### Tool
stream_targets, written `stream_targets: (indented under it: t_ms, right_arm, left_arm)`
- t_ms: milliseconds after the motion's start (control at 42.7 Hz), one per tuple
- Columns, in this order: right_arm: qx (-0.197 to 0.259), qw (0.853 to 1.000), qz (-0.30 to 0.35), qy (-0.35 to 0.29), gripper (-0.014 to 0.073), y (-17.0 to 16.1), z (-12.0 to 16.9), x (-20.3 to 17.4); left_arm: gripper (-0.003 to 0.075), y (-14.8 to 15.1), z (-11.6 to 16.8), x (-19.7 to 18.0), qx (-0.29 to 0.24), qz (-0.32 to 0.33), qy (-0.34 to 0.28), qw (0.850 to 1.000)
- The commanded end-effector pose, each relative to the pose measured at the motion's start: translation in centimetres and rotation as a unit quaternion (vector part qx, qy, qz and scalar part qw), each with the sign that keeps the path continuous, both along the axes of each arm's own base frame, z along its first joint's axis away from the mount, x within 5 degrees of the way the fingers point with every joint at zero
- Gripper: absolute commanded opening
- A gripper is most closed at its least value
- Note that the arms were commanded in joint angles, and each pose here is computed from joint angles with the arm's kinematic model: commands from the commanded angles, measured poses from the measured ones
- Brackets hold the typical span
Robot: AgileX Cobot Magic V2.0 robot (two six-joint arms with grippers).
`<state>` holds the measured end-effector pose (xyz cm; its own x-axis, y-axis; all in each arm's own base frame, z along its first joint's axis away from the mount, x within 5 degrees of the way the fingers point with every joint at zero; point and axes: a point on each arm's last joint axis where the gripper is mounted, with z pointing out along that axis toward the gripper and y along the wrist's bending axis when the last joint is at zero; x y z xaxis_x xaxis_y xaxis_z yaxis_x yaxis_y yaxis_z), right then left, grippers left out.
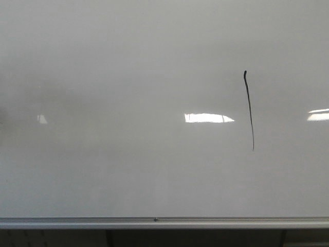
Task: Write number 1 on whiteboard
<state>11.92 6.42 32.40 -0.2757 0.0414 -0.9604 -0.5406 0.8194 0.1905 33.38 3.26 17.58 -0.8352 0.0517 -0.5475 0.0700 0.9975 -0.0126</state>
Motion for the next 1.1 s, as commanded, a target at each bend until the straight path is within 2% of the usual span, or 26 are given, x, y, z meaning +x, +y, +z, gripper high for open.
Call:
stream_targets:
  t_ms: [0, 70, 211, 352, 469, 656, 867, 961, 1078]
  right_arm:
    - [0.020, 1.000, -0.015, -0.017, -0.0060, -0.2, 1.1, 0.1]
    - [0.020, 1.000, -0.015, -0.017, -0.0060, -0.2, 1.1, 0.1]
    - [0.020, 1.000, -0.015, -0.017, -0.0060, -0.2, 1.1, 0.1]
    - [0.020, 1.000, -0.015, -0.017, -0.0060, -0.2, 1.1, 0.1]
    - [0.020, 1.000, -0.014, -0.016, -0.0060, -0.2, 1.1, 0.1]
    - [0.020, 1.000, -0.012, -0.015, -0.0060, -0.2, 1.1, 0.1]
    - [0.019, 1.000, -0.009, -0.013, -0.0060, -0.1, 1.0, 0.0]
    - [0.019, 1.000, -0.010, -0.014, -0.0060, -0.1, 1.1, 0.0]
    - [0.020, 1.000, -0.016, -0.017, -0.0060, -0.2, 1.1, 0.1]
  left_arm:
    - [0.0281, 0.2, 1.7, 1.2, 0.013, 0.014, -0.062, 0.998]
    - [0.0369, 0.2, 1.7, 1.2, 0.014, 0.014, -0.062, 0.998]
    - [0.0442, 0.2, 1.7, 1.2, 0.014, 0.014, -0.062, 0.998]
    - [0.0443, 0.5, 1.9, 0.9, 0.026, 0.000, -0.051, 0.998]
    - [0.0443, 1.4, 3.1, -0.1, 0.025, 0.004, -0.043, 0.999]
    - [0.0443, 1.5, 6.7, -2.8, 0.025, -0.015, -0.029, 0.999]
    - [0.0441, 0.6, 11.4, -6.3, 0.025, -0.033, -0.058, 0.997]
    - [0.0410, 0.1, 12.9, -7.8, 0.020, -0.038, -0.067, 0.997]
    - [0.0246, -0.7, 14.3, -9.4, 0.014, -0.050, -0.076, 0.996]
